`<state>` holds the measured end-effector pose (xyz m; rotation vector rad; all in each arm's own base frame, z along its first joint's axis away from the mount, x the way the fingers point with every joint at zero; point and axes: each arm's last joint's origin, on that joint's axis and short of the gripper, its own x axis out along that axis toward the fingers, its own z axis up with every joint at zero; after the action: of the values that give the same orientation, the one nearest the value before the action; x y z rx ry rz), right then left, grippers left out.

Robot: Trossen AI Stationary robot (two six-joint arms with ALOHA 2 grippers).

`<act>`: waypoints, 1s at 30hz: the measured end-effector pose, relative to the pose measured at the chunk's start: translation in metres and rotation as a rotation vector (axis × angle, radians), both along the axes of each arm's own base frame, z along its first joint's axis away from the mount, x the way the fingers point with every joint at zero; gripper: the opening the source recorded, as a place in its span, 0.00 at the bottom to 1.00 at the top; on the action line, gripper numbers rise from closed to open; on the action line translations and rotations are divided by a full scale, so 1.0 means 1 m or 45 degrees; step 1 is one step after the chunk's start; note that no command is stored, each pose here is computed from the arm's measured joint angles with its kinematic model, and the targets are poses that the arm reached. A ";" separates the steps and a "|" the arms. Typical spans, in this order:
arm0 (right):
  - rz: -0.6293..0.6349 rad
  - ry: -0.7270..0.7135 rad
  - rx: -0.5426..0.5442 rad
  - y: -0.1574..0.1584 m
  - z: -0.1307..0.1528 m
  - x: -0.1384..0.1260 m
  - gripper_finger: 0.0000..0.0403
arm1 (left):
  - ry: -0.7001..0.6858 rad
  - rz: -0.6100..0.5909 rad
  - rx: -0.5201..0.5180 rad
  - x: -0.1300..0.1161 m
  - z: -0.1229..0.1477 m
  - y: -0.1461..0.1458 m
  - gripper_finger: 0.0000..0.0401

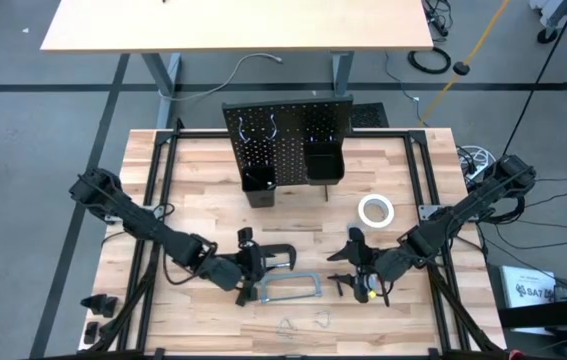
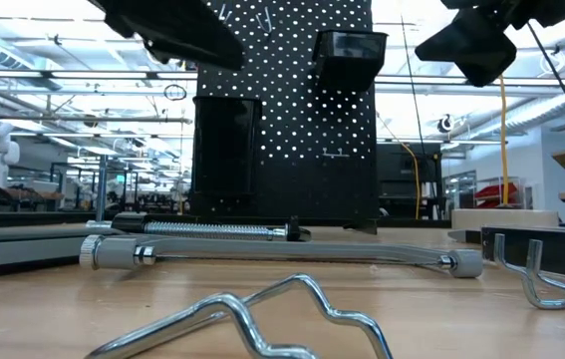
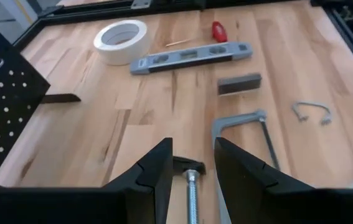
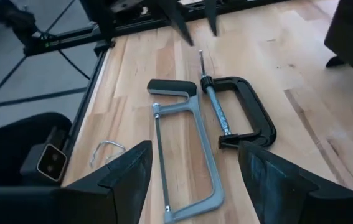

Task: Hang tools onto peg board
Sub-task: Put the small transparent box into the top black bin on the peg board

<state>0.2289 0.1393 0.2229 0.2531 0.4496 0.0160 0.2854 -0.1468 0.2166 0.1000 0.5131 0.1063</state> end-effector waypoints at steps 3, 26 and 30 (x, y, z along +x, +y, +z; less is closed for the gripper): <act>0.011 -0.003 -0.029 0.000 0.000 0.000 0.57 | -0.004 -0.028 -0.020 0.002 0.001 0.001 0.31; -0.302 0.246 0.736 -0.009 -0.006 0.004 0.57 | -0.253 -0.090 0.196 -0.029 0.070 0.021 0.31; -0.272 0.212 0.644 -0.010 0.030 0.017 0.57 | -0.308 -0.076 0.170 -0.036 0.083 0.027 0.31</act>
<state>0.2462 0.1295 0.2528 0.8037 0.5785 -0.1023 0.2492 -0.1200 0.2995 0.2299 0.2611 0.0931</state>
